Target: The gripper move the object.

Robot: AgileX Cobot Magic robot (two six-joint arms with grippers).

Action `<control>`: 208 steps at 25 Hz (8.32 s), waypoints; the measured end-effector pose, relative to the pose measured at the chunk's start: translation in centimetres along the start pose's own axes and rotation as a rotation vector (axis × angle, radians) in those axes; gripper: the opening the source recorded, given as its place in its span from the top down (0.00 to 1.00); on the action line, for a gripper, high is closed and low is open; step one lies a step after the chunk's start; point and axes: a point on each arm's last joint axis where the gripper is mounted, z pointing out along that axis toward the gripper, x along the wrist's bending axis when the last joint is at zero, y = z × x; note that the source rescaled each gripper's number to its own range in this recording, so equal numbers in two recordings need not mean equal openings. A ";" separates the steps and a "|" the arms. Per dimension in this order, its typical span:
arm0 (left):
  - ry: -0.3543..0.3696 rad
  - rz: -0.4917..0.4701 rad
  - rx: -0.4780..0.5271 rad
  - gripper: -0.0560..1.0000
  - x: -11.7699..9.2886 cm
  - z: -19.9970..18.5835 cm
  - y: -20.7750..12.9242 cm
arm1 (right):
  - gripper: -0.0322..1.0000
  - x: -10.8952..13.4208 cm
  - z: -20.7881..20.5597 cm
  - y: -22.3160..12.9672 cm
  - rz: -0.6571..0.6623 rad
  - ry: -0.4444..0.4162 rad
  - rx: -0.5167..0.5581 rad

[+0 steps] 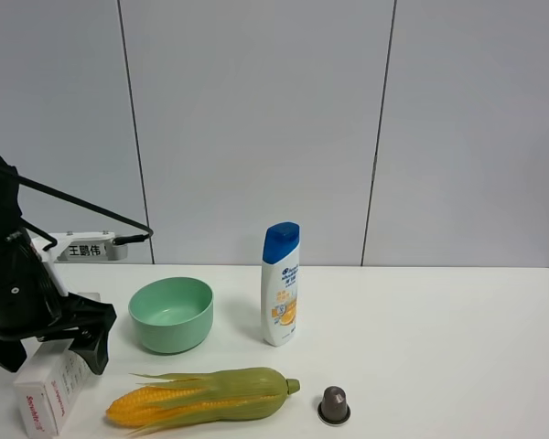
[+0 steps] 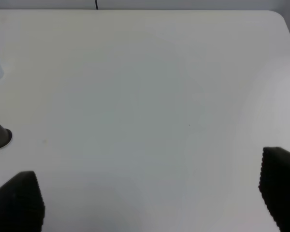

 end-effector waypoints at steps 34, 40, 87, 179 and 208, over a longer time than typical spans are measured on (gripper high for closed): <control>0.005 -0.006 0.007 0.95 0.0 -2.6 -0.2 | 0.00 0.0 0.0 0.0 0.000 0.000 0.000; -0.014 -0.046 -0.059 0.95 -0.4 -8.5 0.8 | 0.00 0.0 0.0 0.0 0.000 0.000 0.000; -0.358 1.480 -0.069 0.95 -23.7 -17.9 -9.8 | 0.00 0.0 0.0 0.0 0.000 0.000 0.000; -0.348 0.019 -0.013 0.95 -30.9 2.9 0.0 | 0.00 0.0 0.0 0.0 0.000 0.000 0.000; -0.359 0.009 -0.014 0.40 -30.9 2.7 0.0 | 0.00 0.0 0.0 0.0 0.000 0.000 0.000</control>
